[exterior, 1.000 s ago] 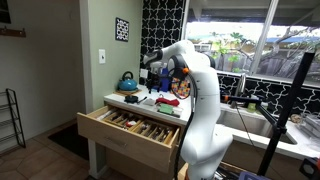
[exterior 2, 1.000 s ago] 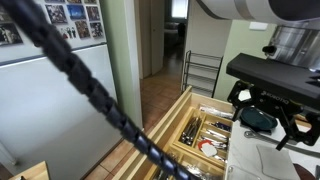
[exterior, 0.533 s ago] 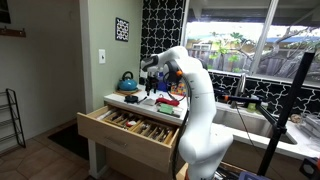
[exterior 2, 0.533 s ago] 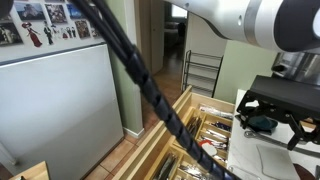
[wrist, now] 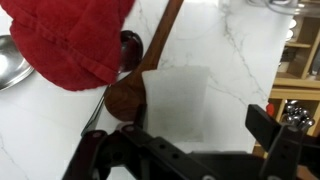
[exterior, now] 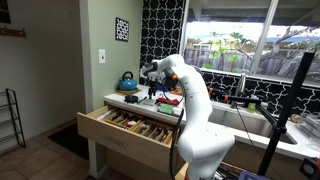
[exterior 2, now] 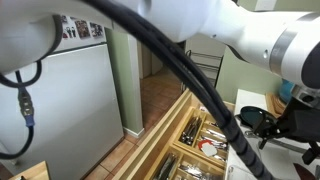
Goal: Pick up the clear storage container from the open drawer and put it on the kitchen counter, pick up the white sponge and the green sponge from the table one by one and put them in the clear storage container
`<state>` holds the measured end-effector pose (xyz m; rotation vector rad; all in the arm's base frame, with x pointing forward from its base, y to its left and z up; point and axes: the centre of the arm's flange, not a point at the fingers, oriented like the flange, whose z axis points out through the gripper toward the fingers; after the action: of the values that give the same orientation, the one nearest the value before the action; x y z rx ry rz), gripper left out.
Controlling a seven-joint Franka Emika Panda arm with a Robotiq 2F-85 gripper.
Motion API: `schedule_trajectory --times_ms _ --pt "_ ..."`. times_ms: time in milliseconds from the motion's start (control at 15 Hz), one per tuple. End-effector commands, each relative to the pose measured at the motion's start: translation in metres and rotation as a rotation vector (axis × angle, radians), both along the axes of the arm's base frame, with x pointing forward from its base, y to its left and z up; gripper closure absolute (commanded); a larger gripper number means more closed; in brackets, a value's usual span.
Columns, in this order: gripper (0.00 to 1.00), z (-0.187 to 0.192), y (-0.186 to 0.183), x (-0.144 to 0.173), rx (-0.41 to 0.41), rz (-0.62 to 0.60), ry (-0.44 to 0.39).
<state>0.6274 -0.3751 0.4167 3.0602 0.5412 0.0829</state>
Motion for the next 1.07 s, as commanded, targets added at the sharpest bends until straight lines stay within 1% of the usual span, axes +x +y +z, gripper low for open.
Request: schedule_trajectory --times_ms 0,200,267,333,400,467,533,800,867,1000 --pt "0.0 -0.019 -0.03 0.022 0.047 0.088 0.003" --pt "0.0 -0.034 -0.036 0.028 0.081 0.138 0.008" --pt "0.02 -0.038 -0.037 0.03 0.082 0.152 0.014" --pt "0.26 -0.041 -0.038 0.031 0.092 0.166 0.019" --pt "0.26 -0.043 -0.039 0.032 0.094 0.173 0.024" --pt "0.29 -0.045 -0.039 0.033 0.101 0.181 0.028" --pt "0.4 -0.046 -0.039 0.034 0.104 0.186 0.033" --pt "0.7 -0.044 -0.038 0.033 0.125 0.204 0.05" --pt "0.78 -0.039 -0.035 0.031 0.133 0.215 0.05" --pt "0.92 -0.027 -0.026 0.027 0.133 0.232 0.056"
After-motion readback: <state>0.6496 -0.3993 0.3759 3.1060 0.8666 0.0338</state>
